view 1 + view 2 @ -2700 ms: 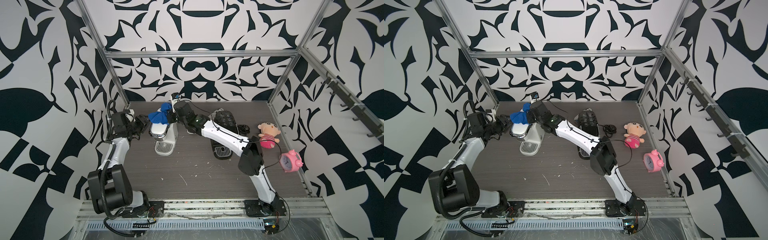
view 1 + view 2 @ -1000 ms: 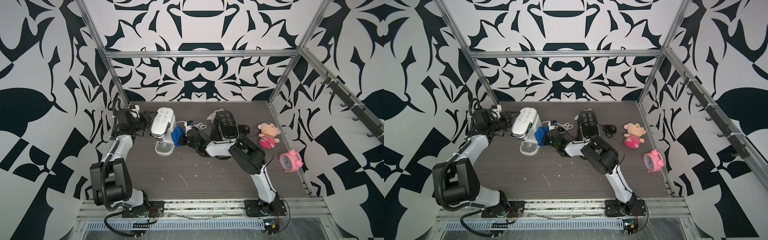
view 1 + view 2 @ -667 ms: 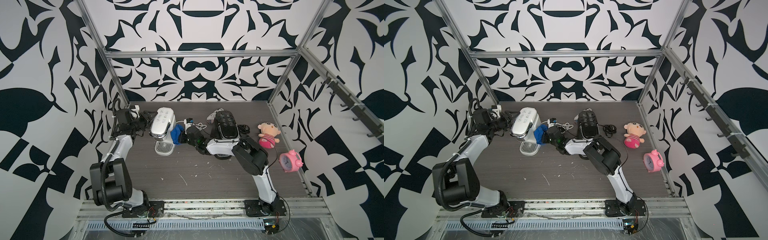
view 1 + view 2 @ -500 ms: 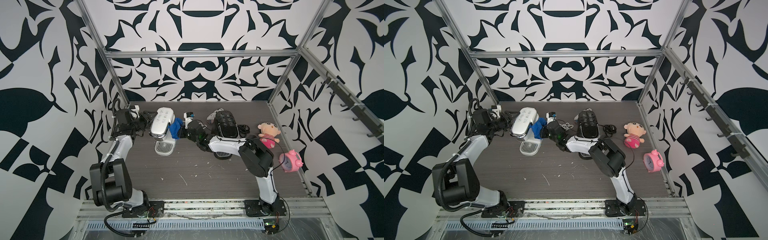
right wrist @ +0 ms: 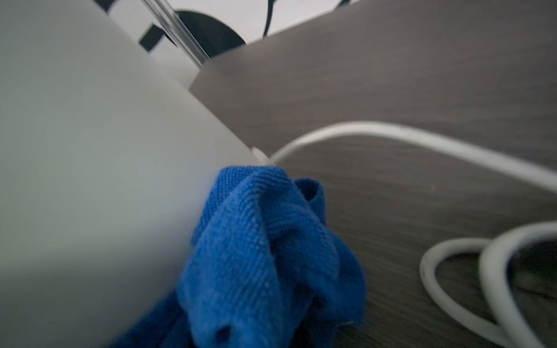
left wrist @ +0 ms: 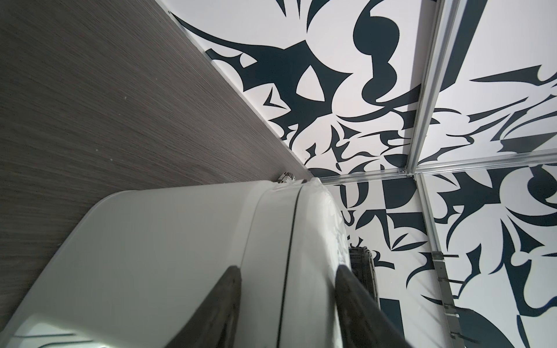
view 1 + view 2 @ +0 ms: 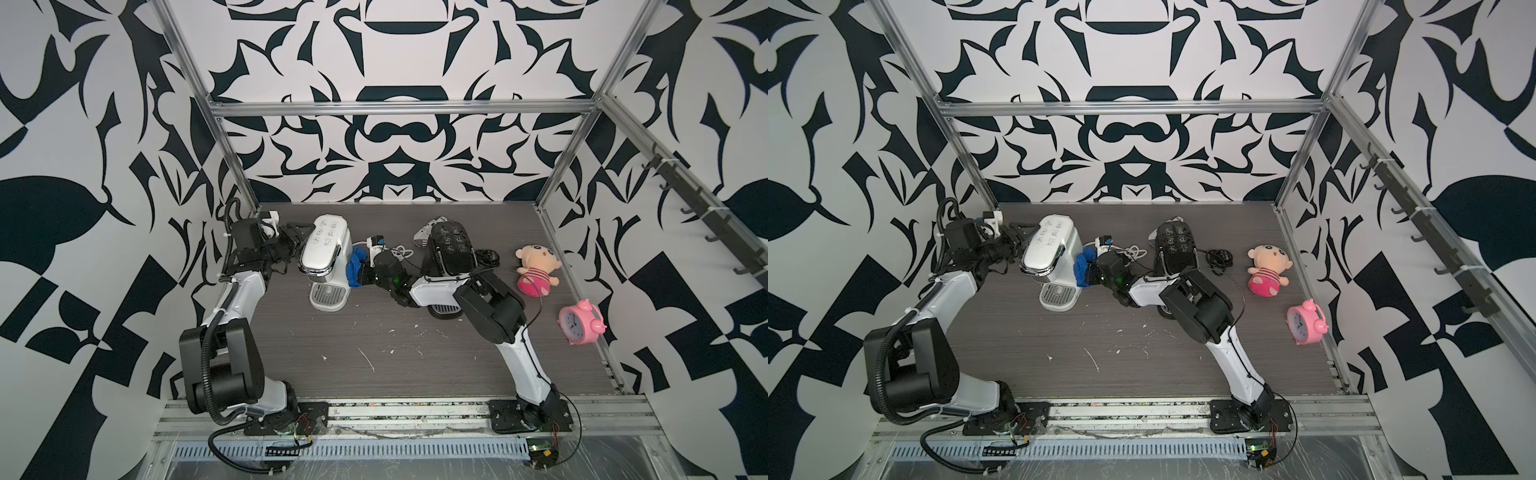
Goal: Wipe the surface of a coffee machine
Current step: Wipe the dirt from the surface of the coffee machine, then adjust the coffee machine at the center of the board, then adjust the cleaning item, then wipe the dirt from the surface of the coffee machine.
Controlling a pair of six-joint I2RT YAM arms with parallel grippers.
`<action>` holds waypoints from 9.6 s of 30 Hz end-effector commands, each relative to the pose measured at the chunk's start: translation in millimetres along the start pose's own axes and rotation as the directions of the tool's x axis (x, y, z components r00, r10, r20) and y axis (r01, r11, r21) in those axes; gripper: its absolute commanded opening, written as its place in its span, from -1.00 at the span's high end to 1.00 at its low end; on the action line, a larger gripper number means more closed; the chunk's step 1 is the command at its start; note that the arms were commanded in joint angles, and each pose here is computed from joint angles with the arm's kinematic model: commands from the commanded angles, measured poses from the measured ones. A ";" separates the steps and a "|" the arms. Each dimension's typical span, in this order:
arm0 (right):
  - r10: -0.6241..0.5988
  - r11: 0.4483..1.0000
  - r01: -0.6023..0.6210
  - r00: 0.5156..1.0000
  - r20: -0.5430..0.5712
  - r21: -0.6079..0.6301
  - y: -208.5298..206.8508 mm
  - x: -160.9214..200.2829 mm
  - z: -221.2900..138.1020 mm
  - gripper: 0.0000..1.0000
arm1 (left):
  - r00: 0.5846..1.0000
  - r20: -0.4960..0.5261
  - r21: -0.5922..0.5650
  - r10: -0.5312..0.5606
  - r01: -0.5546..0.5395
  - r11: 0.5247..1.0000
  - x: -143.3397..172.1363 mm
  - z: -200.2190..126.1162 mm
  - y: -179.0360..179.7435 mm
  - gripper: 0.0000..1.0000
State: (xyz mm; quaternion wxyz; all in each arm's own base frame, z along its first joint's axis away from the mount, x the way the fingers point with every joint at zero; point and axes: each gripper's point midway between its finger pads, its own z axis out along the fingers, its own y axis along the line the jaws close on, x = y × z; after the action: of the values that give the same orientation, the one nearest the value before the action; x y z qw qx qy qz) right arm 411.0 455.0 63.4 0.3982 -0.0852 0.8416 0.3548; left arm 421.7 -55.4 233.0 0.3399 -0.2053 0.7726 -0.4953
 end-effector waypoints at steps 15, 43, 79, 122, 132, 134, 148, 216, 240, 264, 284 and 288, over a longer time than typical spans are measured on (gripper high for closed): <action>-0.158 0.960 0.191 0.974 0.164 -0.207 95.6 -76.7 -46.4 1.00 | 0.999 -0.026 -0.013 -0.037 0.037 0.999 11.4 -0.7 7.4 -0.06; -0.216 0.963 0.231 0.970 0.112 -0.138 94.4 -51.3 -45.1 1.00 | 0.998 -0.030 -0.009 -0.055 0.054 0.998 13.7 0.4 9.0 -0.04; -0.027 0.995 0.013 0.989 -0.149 -0.096 64.8 84.4 -52.0 1.00 | 0.997 -0.033 -0.017 -0.070 0.069 0.997 19.7 0.7 11.0 -0.02; -0.342 0.853 0.434 0.884 0.319 -0.290 197.1 -166.3 -258.4 1.00 | 0.937 0.060 0.172 0.345 -0.350 0.921 74.2 -80.7 -162.3 -0.48; -0.284 0.702 0.590 0.745 0.603 -0.398 237.9 -184.6 -317.6 1.00 | 0.943 -0.087 0.433 0.321 -0.255 0.864 110.3 -100.0 -238.6 -0.66; -0.291 0.682 0.614 0.725 0.624 -0.396 240.0 -183.5 -321.5 1.00 | 0.942 -0.133 0.469 0.307 -0.214 0.857 114.6 -100.7 -250.3 -0.65; -0.488 0.545 0.792 0.566 0.664 -0.275 247.3 -171.6 -329.6 1.00 | 0.866 -0.432 0.425 0.251 -0.050 0.904 174.8 -84.8 -232.0 -0.65; -0.390 0.902 0.401 0.916 0.094 -0.161 202.4 -135.6 -114.1 0.33 | 0.992 0.104 -0.134 -0.074 0.088 0.987 -0.5 -13.6 10.0 1.00; -0.386 0.922 0.381 0.912 -0.137 -0.064 164.8 -77.9 -64.3 0.90 | 0.963 0.031 -0.135 -0.268 0.270 0.954 16.8 9.1 83.4 1.00; -0.368 0.930 0.360 0.908 -0.198 -0.079 159.6 -49.1 -55.3 0.93 | 0.910 -0.030 -0.132 -0.414 0.407 0.904 41.8 33.5 116.1 1.00; -0.357 0.934 0.348 0.909 -0.215 -0.081 158.2 -45.0 -56.4 0.93 | 0.936 0.026 -0.125 -0.350 0.351 0.928 25.6 23.2 89.0 1.00; -0.351 0.936 0.342 0.909 -0.223 -0.082 157.2 -42.7 -56.6 0.93 | 0.920 -0.013 -0.148 -0.393 0.387 0.910 48.6 28.1 109.6 1.00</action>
State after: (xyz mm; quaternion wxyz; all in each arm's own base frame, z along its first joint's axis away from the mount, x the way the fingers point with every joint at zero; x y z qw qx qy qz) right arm 351.8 537.7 269.0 0.4278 -0.2668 0.7977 0.3309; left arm 423.8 -33.1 122.5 0.2418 -0.3903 0.7485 -0.4785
